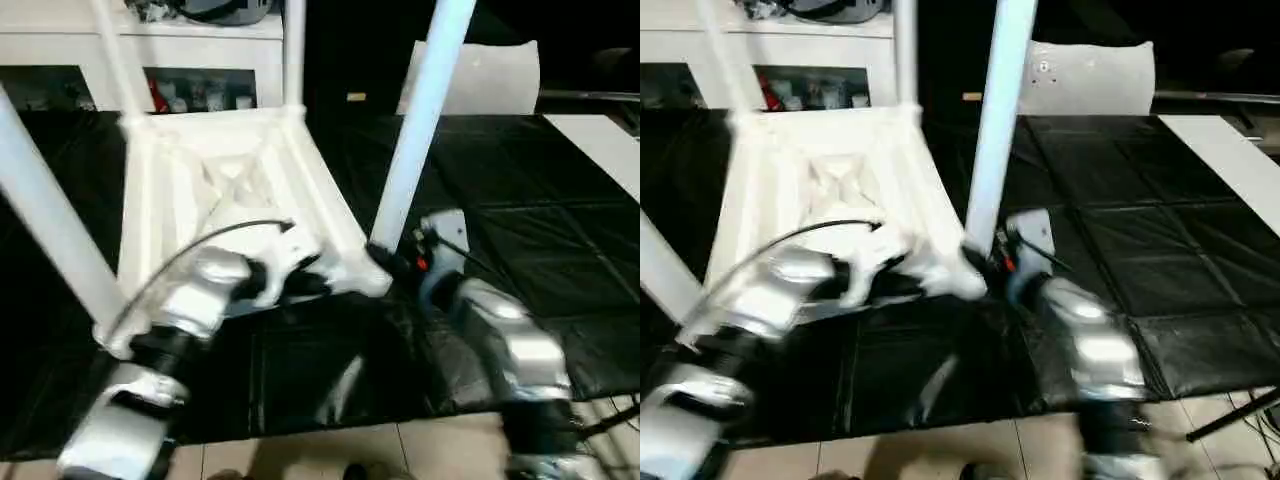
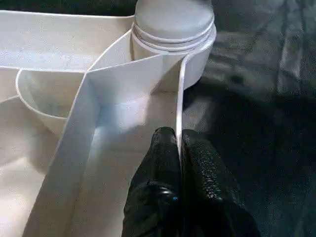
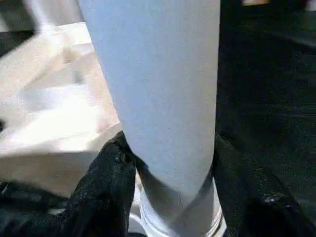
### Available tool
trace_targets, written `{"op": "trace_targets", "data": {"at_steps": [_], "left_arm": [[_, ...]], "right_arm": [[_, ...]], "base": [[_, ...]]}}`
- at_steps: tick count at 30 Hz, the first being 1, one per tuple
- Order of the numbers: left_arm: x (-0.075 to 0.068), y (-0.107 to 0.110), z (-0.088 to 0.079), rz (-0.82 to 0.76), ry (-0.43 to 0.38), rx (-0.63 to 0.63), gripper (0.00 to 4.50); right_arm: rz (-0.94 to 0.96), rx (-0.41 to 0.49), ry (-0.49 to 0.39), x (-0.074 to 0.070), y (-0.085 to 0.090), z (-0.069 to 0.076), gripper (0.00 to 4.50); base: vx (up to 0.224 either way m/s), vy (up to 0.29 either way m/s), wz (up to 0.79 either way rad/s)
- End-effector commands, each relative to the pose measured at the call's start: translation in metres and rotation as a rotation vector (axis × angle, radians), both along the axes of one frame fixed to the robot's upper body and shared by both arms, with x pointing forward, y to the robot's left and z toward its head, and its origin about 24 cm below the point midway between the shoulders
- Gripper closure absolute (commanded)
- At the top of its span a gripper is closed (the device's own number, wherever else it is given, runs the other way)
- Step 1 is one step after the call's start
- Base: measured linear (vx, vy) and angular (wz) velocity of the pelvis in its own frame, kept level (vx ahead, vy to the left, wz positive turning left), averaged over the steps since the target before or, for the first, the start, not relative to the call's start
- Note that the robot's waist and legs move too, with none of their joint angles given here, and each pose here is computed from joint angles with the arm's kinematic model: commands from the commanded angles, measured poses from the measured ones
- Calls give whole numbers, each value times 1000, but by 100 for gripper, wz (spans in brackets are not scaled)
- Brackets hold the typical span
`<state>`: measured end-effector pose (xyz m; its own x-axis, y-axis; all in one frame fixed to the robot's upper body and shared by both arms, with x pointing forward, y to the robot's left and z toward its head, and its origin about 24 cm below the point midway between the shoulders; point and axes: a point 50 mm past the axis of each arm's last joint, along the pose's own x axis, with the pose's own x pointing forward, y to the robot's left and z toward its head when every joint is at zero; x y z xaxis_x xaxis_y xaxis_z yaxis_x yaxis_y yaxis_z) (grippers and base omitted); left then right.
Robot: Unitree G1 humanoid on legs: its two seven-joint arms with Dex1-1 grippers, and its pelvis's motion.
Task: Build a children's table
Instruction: Rotate leg to tighten
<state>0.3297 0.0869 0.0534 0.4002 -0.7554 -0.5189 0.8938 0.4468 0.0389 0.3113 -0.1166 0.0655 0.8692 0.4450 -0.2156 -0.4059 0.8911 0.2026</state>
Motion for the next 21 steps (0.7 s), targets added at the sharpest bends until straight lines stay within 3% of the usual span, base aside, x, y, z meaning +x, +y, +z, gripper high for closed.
{"op": "trace_targets", "data": {"at_steps": [1, 2, 5, 8, 15, 18, 21], "left_arm": [[0, -46, 27, -63, -100, -131, 450], [0, -45, 27, -61, -102, -133, 450], [1, -38, 27, -73, -114, -125, 450], [3, -24, 28, -67, -148, -118, 450], [0, -2, 29, -175, -178, -98, 450], [-10, 17, 23, -358, -122, -55, 450], [-12, 21, 22, -387, -103, -50, 450]], "right_arm": [[275, 103, -5, -10, 66, 11, 257], [279, 101, -14, -10, 65, 11, 187], [279, 106, -25, -12, 57, 10, 185], [314, 95, -66, -16, 40, 10, 138], [419, 45, -96, -23, 7, 9, 78], [530, -26, -114, -26, -24, 10, 45], [561, -40, -105, -27, -30, 9, 32]], "base": [[0, 0, 0], [0, 0, 0], [0, 0, 0], [0, 0, 0], [0, 0, 0], [0, 0, 0], [0, 0, 0]]}}
